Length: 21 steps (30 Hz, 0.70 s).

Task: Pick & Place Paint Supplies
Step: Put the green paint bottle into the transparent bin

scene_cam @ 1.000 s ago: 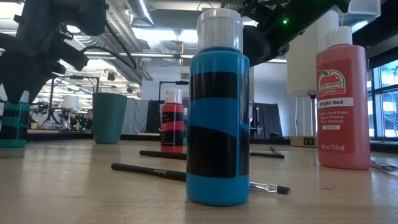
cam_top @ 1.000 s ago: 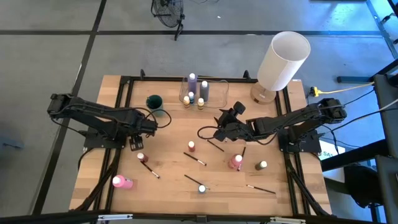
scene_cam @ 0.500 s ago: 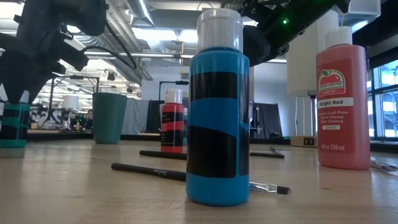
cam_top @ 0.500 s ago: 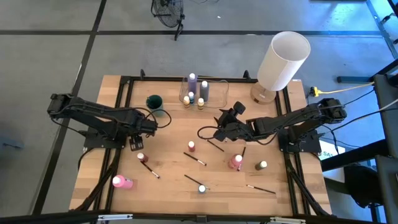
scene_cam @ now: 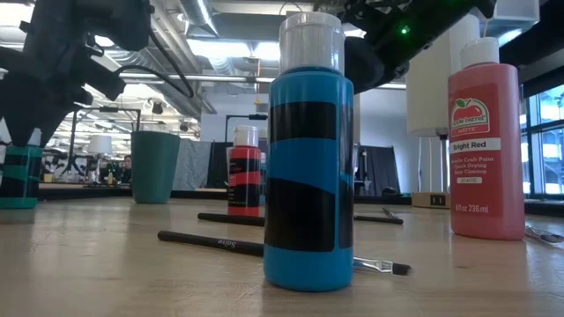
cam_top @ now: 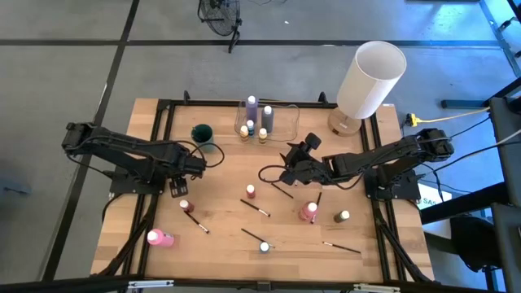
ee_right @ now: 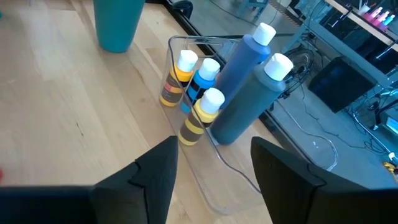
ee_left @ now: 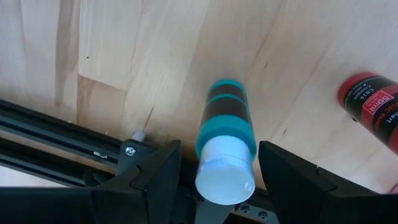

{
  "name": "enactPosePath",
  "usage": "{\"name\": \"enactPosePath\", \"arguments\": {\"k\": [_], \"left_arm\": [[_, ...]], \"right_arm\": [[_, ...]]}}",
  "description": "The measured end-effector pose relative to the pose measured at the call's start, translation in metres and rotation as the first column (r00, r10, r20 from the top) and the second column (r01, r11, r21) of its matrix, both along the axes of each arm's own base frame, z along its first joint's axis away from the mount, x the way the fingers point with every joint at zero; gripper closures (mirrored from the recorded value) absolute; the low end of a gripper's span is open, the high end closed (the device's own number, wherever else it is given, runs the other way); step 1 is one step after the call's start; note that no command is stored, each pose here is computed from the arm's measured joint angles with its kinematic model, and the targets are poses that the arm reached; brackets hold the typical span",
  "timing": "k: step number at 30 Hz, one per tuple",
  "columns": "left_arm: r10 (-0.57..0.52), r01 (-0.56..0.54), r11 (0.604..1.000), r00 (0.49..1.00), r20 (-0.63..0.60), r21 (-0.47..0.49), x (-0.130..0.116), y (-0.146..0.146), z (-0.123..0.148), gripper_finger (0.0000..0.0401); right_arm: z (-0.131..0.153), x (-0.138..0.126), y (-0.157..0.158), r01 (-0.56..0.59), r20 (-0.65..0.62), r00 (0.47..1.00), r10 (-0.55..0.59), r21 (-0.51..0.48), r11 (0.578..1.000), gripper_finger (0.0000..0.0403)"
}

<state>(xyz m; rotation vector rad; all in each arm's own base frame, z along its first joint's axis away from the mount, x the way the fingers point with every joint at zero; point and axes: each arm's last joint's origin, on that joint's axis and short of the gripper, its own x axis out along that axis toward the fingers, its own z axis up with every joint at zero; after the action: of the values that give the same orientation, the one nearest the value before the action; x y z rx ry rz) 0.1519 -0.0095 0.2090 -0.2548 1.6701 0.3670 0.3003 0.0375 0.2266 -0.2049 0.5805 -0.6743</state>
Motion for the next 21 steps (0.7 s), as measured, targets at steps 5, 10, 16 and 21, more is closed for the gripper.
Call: {"name": "enactPosePath", "arguments": {"k": [5,10,16,21], "left_arm": [[0.012,-0.012,1.0,1.0,0.001,0.001,0.0001,0.0,0.0,0.019],[0.014,-0.014,1.0,1.0,0.002,0.001,0.0001,-0.0001,0.0,0.019],[0.013,-0.013,1.0,1.0,0.002,0.001,0.0001,-0.0002,0.0,0.019],[0.013,-0.013,1.0,1.0,0.002,0.001,0.0001,-0.0002,0.0,0.019]], "right_arm": [[0.0,0.0,0.0001,-0.005,-0.007,1.0,0.005,-0.007,1.0,0.0197],[-0.0002,0.0002,0.0005,-0.021,-0.013,1.0,0.021,-0.001,1.0,0.0197],[-0.0003,0.0002,0.0007,-0.03,-0.02,0.999,0.03,-0.002,1.0,0.0197],[-0.0003,0.0003,0.0007,-0.032,-0.022,0.999,0.032,-0.004,0.999,0.0197]]}}
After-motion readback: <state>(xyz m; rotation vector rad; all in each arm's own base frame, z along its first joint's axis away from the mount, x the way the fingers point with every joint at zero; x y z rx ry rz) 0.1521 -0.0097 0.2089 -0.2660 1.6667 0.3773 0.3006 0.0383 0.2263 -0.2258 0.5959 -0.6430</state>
